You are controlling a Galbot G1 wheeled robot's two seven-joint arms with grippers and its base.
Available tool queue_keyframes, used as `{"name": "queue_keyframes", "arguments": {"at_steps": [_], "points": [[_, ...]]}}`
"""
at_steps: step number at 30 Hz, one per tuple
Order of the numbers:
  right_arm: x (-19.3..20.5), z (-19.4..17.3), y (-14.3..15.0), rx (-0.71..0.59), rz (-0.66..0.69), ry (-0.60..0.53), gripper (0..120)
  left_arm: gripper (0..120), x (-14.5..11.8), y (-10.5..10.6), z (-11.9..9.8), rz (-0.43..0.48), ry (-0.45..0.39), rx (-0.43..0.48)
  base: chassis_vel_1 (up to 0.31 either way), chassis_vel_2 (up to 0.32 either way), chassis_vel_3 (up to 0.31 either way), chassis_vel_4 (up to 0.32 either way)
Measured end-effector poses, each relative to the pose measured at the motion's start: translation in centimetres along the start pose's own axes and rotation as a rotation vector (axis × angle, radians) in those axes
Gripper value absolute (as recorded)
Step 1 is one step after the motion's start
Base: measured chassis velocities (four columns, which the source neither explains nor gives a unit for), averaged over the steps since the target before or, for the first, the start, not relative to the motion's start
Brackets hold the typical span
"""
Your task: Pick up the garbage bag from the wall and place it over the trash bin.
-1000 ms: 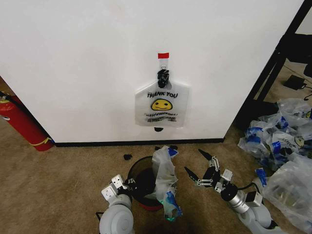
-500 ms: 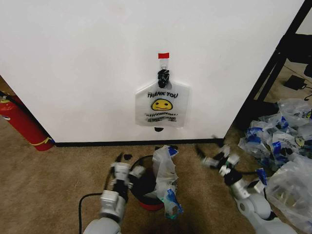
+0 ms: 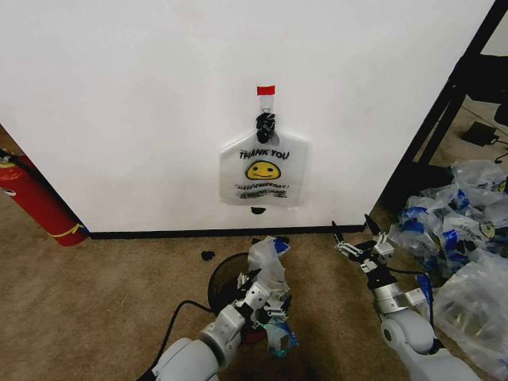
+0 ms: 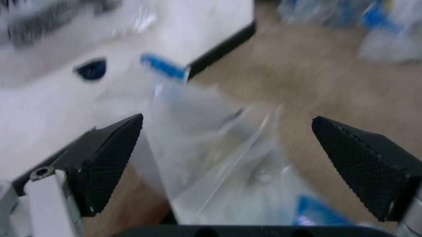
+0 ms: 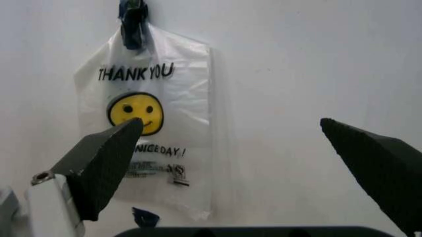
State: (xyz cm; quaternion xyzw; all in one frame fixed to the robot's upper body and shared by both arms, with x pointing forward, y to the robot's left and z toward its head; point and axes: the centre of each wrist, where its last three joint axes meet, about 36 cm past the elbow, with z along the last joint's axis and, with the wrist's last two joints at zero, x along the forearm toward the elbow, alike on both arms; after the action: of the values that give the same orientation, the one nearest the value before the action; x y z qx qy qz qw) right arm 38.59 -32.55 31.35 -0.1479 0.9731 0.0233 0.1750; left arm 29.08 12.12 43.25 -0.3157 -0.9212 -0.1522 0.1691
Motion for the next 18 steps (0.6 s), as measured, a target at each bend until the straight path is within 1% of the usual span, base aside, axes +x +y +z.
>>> {"name": "queue_keyframes", "arguments": {"at_steps": [1, 3, 4, 6, 8, 9, 10, 12, 18], "points": [[0.0, 0.1, 0.1, -0.003, 0.001, 0.000, 100, 100, -0.4, -0.2, 0.1, -0.016, 0.013, -0.002, 0.000, 0.000, 0.000, 0.000], [-0.1, 0.4, 0.4, -0.009, 0.003, 0.001, 100, 100, -1.3, -0.9, -0.1, -0.077, 0.066, 0.013, 0.000, 0.000, 0.000, 0.000], [-0.1, 0.4, 0.4, -0.009, 0.003, 0.001, 100, 100, -1.3, -0.9, -0.1, -0.077, 0.066, 0.013, 0.000, 0.000, 0.000, 0.000], [-0.1, 0.7, 0.7, -0.012, 0.002, 0.005, 100, 99, -1.8, -1.6, -0.5, -0.122, 0.100, 0.029, 0.000, 0.000, 0.000, 0.000], [-0.1, 0.9, 1.1, -0.015, 0.000, 0.007, 100, 95, -2.2, -1.6, -0.3, -0.159, 0.113, 0.007, 0.000, 0.000, 0.000, 0.000], [-0.1, 0.9, 1.2, -0.016, -0.002, 0.009, 100, 94, -2.2, -1.5, -0.1, -0.166, 0.116, -0.003, 0.000, 0.000, 0.000, 0.000], [0.0, 1.0, 1.3, -0.017, -0.003, 0.010, 100, 90, -2.1, -1.3, 0.0, -0.171, 0.119, -0.011, 0.000, 0.000, 0.000, 0.000], [0.0, 1.0, 1.3, -0.017, -0.004, 0.011, 100, 88, -2.1, -1.2, 0.0, -0.174, 0.121, -0.014, 0.000, 0.000, 0.000, 0.000], [0.4, 1.4, 1.9, -0.015, -0.019, 0.026, 100, 62, -2.1, -0.3, -0.3, -0.180, 0.110, -0.010, 0.000, 0.000, 0.000, 0.000]]}}
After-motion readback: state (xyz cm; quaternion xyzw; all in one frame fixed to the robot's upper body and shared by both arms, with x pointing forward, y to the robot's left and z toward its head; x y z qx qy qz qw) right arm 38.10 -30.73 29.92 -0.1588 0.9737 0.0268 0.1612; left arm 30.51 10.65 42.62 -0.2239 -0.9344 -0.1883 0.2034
